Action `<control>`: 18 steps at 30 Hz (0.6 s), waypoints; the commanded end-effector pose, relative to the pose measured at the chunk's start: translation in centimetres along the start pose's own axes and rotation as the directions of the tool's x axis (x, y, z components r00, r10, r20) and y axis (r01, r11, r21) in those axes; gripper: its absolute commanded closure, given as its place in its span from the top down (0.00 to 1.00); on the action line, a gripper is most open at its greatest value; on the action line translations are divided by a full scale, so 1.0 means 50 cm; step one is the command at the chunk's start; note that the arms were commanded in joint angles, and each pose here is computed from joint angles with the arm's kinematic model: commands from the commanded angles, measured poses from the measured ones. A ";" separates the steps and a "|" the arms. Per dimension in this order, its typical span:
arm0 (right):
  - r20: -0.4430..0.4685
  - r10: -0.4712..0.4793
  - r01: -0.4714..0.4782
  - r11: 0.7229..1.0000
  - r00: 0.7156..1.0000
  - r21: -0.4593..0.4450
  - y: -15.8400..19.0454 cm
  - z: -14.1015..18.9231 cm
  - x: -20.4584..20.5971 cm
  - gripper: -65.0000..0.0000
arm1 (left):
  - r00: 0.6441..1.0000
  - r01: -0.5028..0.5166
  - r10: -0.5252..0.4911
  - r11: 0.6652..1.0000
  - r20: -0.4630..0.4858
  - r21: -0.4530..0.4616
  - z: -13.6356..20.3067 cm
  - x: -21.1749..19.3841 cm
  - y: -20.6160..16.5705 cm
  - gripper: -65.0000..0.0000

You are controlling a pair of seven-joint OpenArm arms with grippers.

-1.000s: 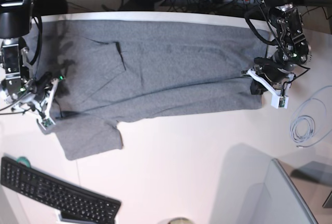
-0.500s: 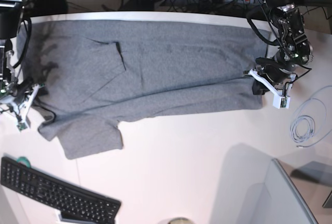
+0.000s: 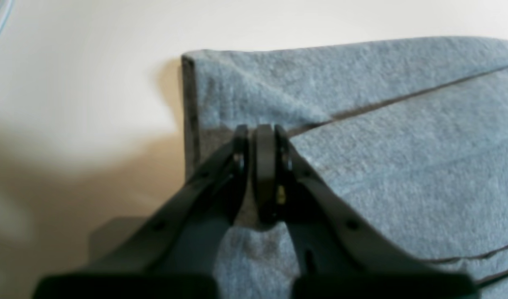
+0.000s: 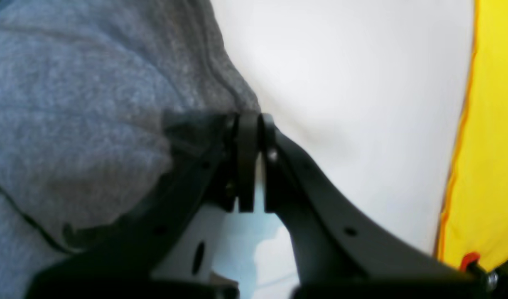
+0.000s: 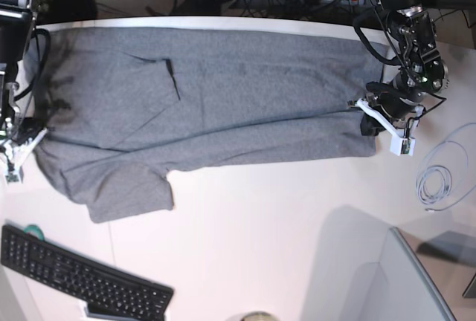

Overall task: Layout the t-shirt on the table in an organized manner, then fold the t-shirt properly
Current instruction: 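Lower the folded hem and open both grippers, withdrawing the right gripper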

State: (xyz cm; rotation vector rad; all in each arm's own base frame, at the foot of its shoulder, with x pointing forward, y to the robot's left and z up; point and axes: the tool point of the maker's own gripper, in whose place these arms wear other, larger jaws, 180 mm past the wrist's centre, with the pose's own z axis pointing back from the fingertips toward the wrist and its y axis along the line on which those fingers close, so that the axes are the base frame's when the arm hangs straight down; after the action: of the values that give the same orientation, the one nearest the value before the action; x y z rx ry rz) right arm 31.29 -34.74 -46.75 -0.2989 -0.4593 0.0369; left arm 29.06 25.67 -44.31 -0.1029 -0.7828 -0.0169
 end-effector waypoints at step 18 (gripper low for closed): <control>0.200 0.064 -0.093 0.985 0.978 0.144 0.123 0.051 0.309 0.53 | 0.999 0.008 -0.008 1.000 0.050 0.007 0.006 0.033 0.010 0.00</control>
State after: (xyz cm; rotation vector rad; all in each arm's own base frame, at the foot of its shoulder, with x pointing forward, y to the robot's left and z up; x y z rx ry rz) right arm 42.59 -24.64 -42.13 -0.1117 -0.5784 0.1991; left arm 28.99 25.77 -44.34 -0.1018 -0.7824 -0.0141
